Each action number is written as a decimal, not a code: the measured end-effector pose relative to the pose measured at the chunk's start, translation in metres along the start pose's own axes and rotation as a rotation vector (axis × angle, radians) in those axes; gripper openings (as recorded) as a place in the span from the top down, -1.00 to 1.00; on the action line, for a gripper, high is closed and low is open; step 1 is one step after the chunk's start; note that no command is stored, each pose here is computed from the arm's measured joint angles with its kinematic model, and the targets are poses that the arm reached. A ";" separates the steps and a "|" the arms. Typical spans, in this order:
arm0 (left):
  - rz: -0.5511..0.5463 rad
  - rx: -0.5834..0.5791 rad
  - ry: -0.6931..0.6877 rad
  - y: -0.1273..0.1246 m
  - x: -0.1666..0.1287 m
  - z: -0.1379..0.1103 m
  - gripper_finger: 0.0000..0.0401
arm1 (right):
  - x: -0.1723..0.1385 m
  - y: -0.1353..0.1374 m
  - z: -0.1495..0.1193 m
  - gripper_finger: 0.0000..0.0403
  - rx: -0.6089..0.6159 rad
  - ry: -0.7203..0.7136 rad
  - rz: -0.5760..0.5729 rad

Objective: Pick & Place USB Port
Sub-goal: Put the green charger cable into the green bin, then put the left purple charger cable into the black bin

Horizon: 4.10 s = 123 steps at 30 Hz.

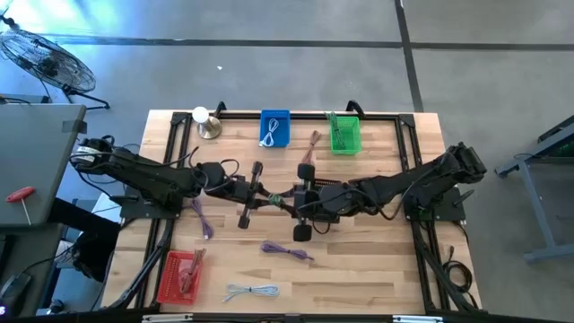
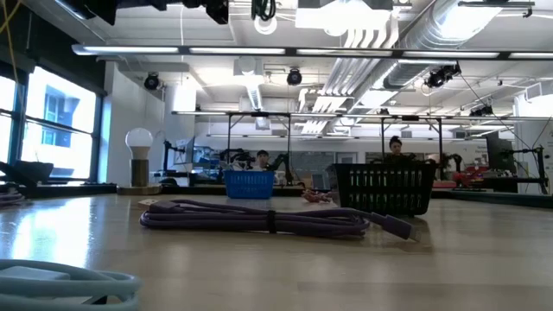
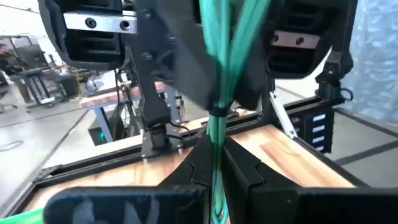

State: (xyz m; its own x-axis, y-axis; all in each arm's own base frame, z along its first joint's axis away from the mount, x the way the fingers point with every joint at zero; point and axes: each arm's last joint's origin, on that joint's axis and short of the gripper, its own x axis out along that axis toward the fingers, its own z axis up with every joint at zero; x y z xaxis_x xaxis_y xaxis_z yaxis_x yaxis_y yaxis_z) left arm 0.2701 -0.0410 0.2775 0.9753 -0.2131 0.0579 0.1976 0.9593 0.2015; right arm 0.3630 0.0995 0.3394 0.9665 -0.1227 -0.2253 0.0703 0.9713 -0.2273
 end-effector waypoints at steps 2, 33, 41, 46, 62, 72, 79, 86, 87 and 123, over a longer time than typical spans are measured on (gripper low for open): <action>0.002 0.009 0.009 0.000 0.000 -0.001 0.93 | 0.000 0.000 -0.001 0.90 -0.014 0.010 0.004; 0.502 0.160 0.468 0.010 -0.019 -0.025 0.03 | -0.085 -0.063 -0.049 0.91 0.238 0.621 -0.650; 0.503 0.191 0.490 0.010 -0.019 -0.026 0.03 | -0.095 -0.168 -0.050 0.91 0.472 0.655 -0.656; 0.497 0.208 0.529 0.010 -0.021 -0.029 0.03 | -0.093 -0.228 -0.070 0.91 0.576 0.677 -0.673; 0.499 0.235 0.721 0.007 -0.030 -0.045 0.03 | -0.058 -0.289 -0.191 0.91 0.765 0.714 -0.647; 0.505 0.215 0.723 0.007 -0.030 -0.046 0.03 | -0.064 -0.282 -0.229 0.91 0.803 0.701 -0.648; 0.505 0.215 0.722 0.007 -0.030 -0.046 0.03 | -0.064 -0.277 -0.244 0.75 0.802 0.650 -0.650; 0.504 0.216 0.726 0.007 -0.031 -0.046 0.03 | -0.059 -0.275 -0.239 0.16 0.795 0.610 -0.672; 0.504 0.218 0.733 0.007 -0.031 -0.046 0.03 | -0.058 -0.274 -0.238 0.09 0.791 0.597 -0.669; 0.304 -0.616 1.733 -0.028 -0.130 -0.033 0.03 | -0.032 -0.146 -0.140 -0.16 0.413 0.340 -0.028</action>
State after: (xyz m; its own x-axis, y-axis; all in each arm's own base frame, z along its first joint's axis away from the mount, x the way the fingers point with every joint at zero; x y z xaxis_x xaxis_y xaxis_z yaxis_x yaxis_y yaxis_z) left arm 0.1409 -0.0337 0.2322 -0.0978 -0.0208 -0.9950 -0.3634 0.9315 0.0162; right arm 0.2873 -0.0673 0.2471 0.8333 -0.1419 -0.5343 0.2523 0.9576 0.1392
